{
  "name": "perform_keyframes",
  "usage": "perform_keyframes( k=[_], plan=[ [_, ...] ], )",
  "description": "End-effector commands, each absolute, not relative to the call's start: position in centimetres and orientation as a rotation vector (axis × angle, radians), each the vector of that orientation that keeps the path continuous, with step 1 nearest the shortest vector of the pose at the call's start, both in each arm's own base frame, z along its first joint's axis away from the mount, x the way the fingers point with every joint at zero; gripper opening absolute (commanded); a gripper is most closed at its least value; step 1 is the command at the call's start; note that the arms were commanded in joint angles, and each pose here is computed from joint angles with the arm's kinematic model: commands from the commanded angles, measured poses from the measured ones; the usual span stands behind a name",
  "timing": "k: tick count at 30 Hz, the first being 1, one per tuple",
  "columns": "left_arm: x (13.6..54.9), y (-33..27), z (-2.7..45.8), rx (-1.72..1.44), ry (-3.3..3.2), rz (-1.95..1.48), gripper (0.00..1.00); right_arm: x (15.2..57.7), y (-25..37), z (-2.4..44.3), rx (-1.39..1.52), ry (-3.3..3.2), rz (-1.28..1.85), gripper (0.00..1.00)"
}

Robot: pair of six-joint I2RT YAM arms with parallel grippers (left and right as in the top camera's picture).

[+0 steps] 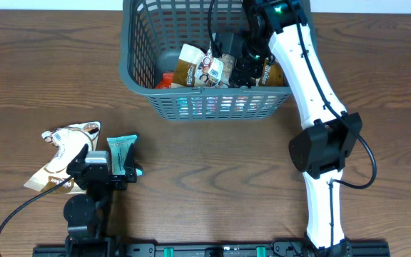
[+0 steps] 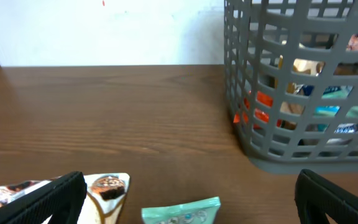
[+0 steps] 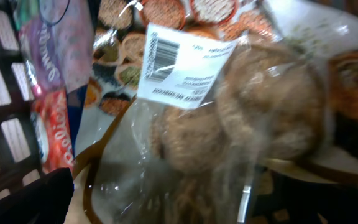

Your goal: Pack container

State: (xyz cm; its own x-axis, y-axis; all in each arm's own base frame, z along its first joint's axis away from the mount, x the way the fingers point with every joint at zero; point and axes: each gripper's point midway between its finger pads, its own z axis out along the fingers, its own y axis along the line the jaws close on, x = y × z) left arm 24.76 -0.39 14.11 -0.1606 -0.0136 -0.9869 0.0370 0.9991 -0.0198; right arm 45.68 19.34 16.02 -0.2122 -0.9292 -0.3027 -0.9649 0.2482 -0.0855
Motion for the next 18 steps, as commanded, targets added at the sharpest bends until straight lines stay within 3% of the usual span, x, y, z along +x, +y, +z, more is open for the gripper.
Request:
perform_keyframes(
  k=[1,6,10,14,18],
  plan=[
    [24.7,-0.8,14.2,-0.081,1.735,-0.16,0.99,47.1,19.0,24.3,-1.594,2.061,0.108,0.99],
    [24.0,-0.8,16.4,-0.176,1.746,-0.237,0.99,49.5,15.0,37.8,-1.199,1.84,-0.004,0.99],
    [22.9,-0.2,21.7,-0.199,1.724,-0.204,0.99,50.0,6.9,46.5,-0.775,1.779,-0.066,0.99],
    [22.5,0.5,27.3,-0.174,1.765,-0.118,0.99,48.6,-2.4,49.3,-0.411,1.833,-0.078,0.99],
    [23.0,1.6,28.8,-0.218,2.015,-0.025,0.99,46.9,-10.4,47.6,-0.093,1.949,-0.058,0.99]
  ],
)
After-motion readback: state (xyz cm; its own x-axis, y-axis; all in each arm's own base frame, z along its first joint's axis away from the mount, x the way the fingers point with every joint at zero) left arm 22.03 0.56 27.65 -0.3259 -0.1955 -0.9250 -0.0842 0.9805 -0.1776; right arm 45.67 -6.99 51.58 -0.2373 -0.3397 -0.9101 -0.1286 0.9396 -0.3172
